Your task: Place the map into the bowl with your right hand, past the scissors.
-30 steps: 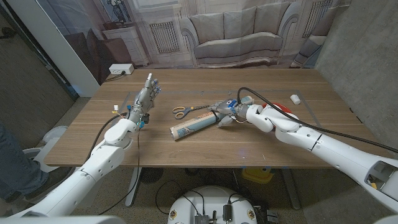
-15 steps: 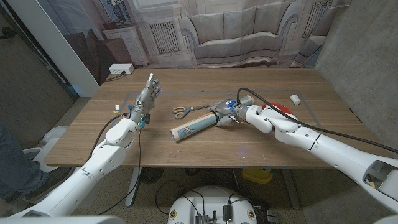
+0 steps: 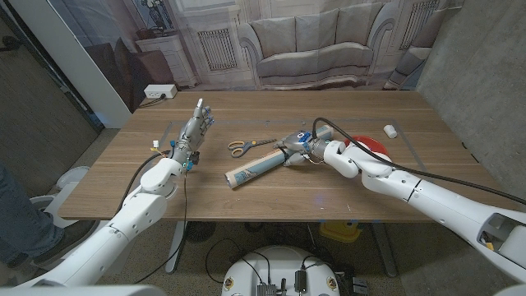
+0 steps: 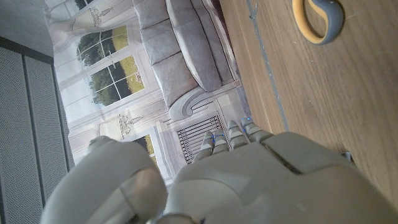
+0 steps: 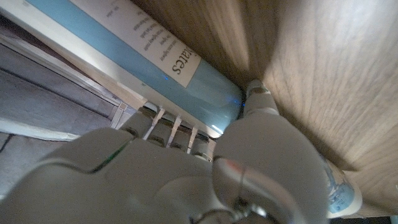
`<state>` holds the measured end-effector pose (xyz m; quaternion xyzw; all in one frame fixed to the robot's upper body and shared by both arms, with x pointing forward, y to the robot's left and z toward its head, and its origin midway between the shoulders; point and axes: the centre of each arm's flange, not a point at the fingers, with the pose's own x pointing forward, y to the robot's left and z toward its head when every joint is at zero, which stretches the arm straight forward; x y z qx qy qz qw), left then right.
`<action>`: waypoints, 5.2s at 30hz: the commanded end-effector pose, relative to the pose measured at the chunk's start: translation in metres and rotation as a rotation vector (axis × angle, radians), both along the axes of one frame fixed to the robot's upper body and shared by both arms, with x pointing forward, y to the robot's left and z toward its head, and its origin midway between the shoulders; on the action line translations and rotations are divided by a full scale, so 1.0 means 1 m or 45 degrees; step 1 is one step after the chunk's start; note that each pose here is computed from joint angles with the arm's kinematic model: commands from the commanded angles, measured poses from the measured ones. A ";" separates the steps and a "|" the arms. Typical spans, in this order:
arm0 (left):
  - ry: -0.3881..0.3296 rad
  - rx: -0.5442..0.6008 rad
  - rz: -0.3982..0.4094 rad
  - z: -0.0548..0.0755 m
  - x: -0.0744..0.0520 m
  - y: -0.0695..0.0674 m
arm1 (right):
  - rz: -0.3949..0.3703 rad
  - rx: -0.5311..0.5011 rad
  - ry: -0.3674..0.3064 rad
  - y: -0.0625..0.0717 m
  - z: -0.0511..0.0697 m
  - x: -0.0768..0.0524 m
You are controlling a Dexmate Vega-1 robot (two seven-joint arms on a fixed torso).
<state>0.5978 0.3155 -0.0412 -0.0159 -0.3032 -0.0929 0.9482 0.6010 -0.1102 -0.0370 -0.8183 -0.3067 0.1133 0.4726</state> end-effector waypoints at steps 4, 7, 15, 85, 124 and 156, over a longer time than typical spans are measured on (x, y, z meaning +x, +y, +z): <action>-0.011 -0.017 0.008 -0.003 -0.004 0.004 | 0.010 -0.008 -0.031 0.003 -0.008 0.004; -0.012 -0.016 0.009 -0.002 -0.004 0.005 | 0.020 0.002 -0.034 0.003 -0.008 0.004; -0.018 -0.014 0.007 0.000 -0.004 0.004 | 0.027 0.022 -0.055 -0.002 -0.004 0.000; -0.036 0.033 -0.038 0.020 0.012 -0.005 | -0.055 0.279 -0.260 -0.041 0.034 -0.037; -0.047 0.081 -0.065 0.038 0.022 -0.021 | -0.155 0.412 -0.348 -0.080 0.032 -0.061; -0.051 0.107 -0.064 0.045 0.017 -0.039 | -0.241 0.533 -0.397 -0.121 0.017 -0.086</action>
